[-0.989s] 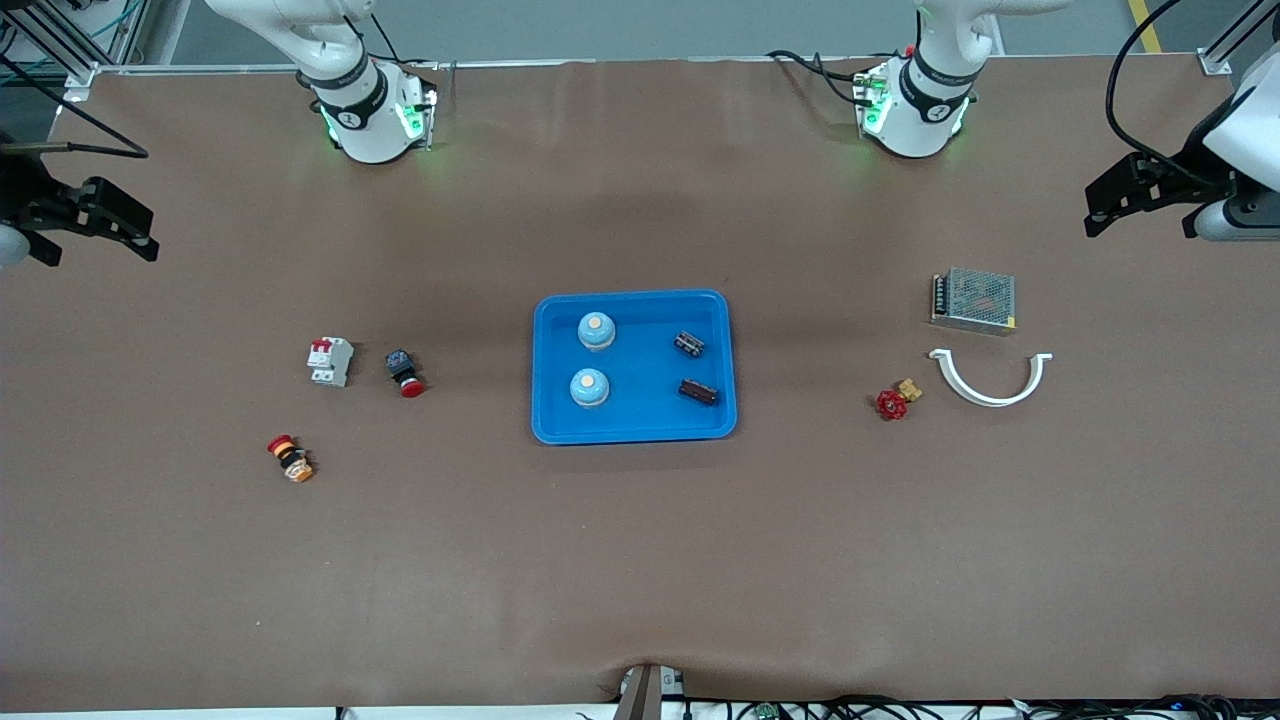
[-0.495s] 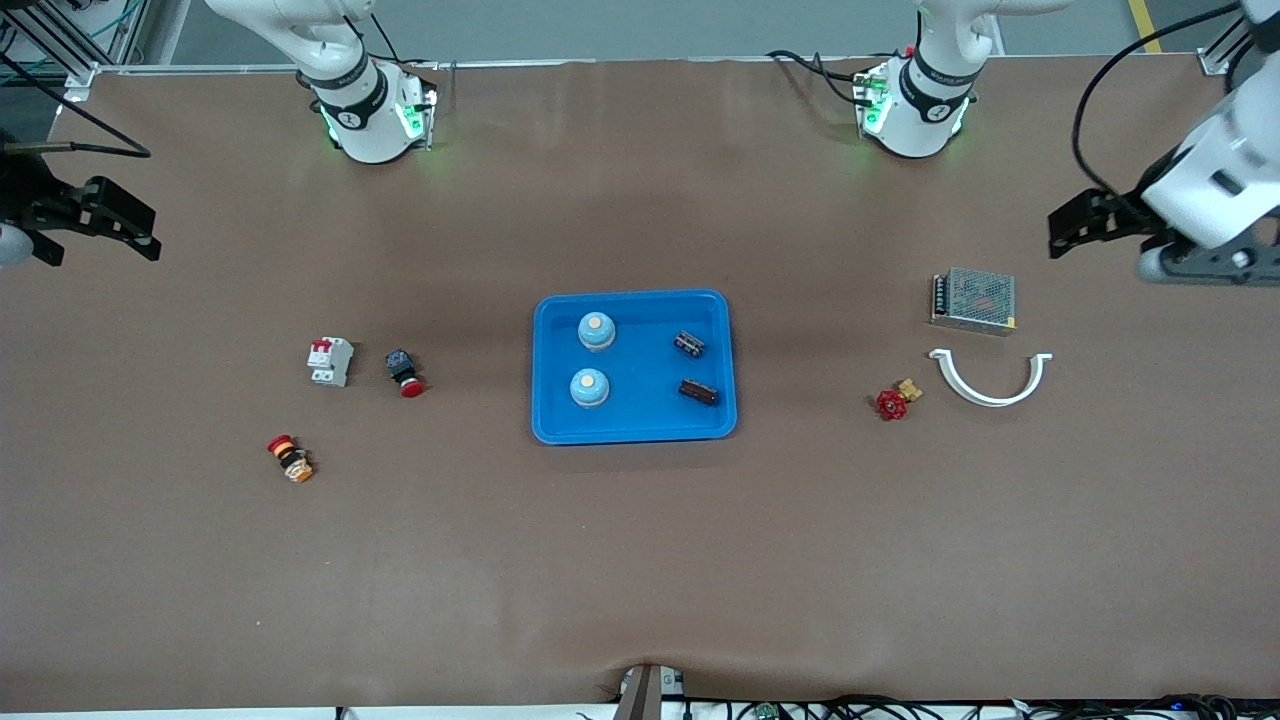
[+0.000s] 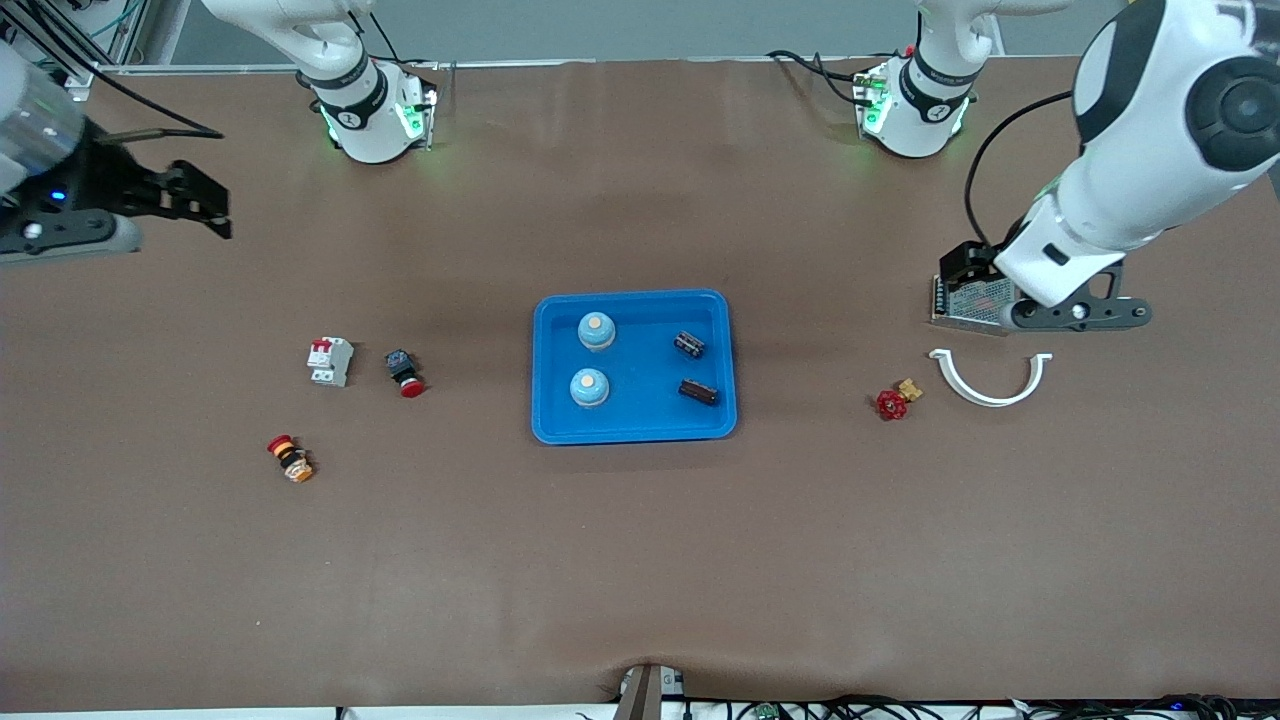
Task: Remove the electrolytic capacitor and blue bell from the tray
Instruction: 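Move the right gripper and the left gripper toward the blue tray, then grasp a blue bell with the right gripper while the left gripper grasps a capacitor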
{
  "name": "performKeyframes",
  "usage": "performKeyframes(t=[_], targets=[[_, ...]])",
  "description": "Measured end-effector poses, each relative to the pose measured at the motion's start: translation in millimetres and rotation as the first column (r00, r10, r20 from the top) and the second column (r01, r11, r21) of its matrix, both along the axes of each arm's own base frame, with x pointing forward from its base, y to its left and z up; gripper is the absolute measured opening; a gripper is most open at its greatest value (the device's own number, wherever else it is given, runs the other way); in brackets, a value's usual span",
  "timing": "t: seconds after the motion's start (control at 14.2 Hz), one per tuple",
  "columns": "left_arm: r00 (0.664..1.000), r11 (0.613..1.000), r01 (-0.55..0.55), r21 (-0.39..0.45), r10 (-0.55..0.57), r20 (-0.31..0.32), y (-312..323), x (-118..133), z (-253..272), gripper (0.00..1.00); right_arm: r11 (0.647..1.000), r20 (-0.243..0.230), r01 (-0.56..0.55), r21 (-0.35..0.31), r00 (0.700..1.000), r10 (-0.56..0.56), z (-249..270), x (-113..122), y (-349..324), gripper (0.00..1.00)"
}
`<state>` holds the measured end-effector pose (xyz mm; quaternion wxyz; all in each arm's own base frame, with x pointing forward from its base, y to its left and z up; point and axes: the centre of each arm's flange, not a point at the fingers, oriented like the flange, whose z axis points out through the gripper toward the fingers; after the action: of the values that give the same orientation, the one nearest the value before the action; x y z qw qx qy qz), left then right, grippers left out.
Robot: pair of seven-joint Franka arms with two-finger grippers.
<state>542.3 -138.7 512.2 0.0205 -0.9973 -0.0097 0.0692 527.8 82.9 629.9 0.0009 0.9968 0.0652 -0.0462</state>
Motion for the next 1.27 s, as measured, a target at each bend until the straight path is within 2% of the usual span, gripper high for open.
performKeyframes(t=[0.14, 0.35, 0.49, 0.71, 0.85, 1.06, 1.27], targets=[[0.998, 0.998, -0.066, -0.001, 0.066, 0.006, -23.8, -7.5, -25.4, 1.0, 0.998, -0.04, 0.049, 0.029, 0.998, -0.048, -17.7, 6.4, 20.2, 1.0], [0.983, 0.983, -0.185, 0.011, 0.184, 0.023, -78.1, -24.5, -63.3, 1.0, 0.999, -0.078, 0.04, 0.033, 0.996, -0.037, -48.8, 17.3, 47.2, 1.0], [0.961, 0.961, -0.275, 0.012, 0.275, 0.023, -116.7, -32.3, -91.9, 1.0, 0.999, -0.068, 0.022, 0.035, 0.997, -0.02, -78.6, 21.6, 73.3, 1.0], [0.916, 0.916, -0.401, -0.013, 0.401, 0.03, -174.0, -41.5, -135.4, 1.0, 0.997, -0.039, 0.078, 0.028, 0.996, -0.077, -125.6, 14.3, 125.6, 1.0], [0.883, 0.884, -0.467, -0.036, 0.468, 0.031, -207.4, -49.6, -162.8, 1.0, 0.996, -0.032, 0.091, 0.023, 0.995, -0.09, -150.7, 5.5, 161.7, 1.0], [0.839, 0.841, -0.538, -0.055, 0.541, 0.052, -238.1, -55.4, -203.6, 1.0, 0.993, -0.023, 0.113, 0.024, 0.993, -0.113, -182.3, 4.8, 196.9, 1.0], [0.804, 0.808, -0.587, -0.053, 0.59, 0.079, -264.1, -59.8, -235.0, 0.91, 0.989, -0.006, 0.145, 0.032, 0.989, -0.145, -215.6, 5.1, 227.9, 1.0]])
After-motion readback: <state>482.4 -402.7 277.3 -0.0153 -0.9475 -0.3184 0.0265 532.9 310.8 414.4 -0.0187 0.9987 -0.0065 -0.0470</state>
